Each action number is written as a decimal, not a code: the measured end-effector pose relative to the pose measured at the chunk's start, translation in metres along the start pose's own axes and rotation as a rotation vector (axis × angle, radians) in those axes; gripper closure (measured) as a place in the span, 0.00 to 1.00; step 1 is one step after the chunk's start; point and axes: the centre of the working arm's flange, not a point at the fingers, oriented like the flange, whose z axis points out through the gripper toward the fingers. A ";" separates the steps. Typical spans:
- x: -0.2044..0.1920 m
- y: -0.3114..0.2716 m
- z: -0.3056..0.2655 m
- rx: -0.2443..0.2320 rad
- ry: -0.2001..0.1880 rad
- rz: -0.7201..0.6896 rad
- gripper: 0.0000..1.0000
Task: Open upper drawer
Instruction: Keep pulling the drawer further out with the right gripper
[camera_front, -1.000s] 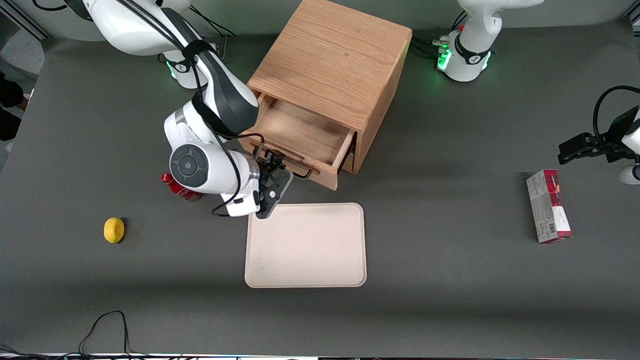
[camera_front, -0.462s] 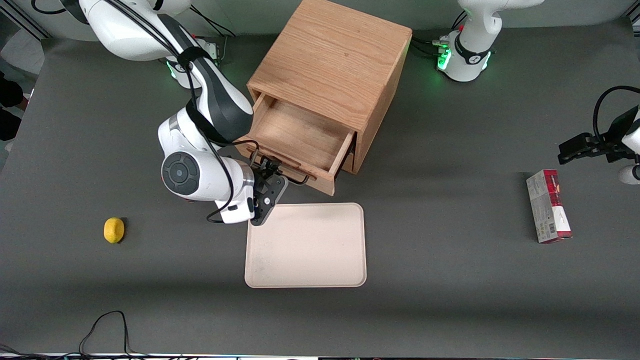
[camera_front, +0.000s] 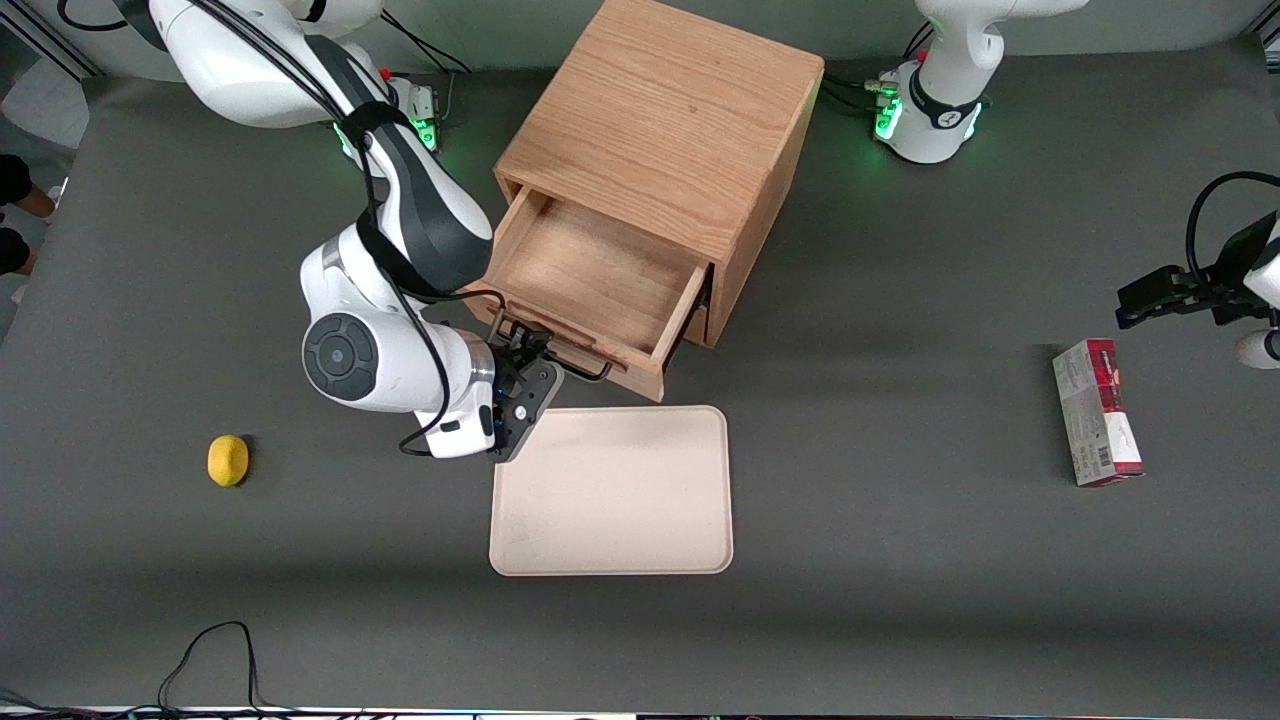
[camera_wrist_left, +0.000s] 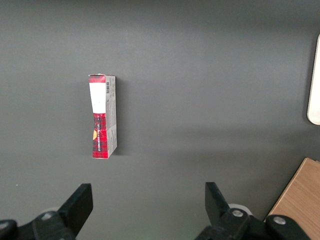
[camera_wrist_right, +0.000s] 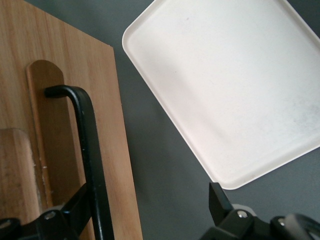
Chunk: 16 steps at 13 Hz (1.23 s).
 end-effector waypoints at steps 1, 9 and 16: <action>0.000 0.001 -0.001 -0.001 0.002 0.000 0.00; 0.003 0.014 -0.002 -0.002 0.015 0.006 0.00; 0.000 0.030 -0.007 -0.005 0.029 0.025 0.00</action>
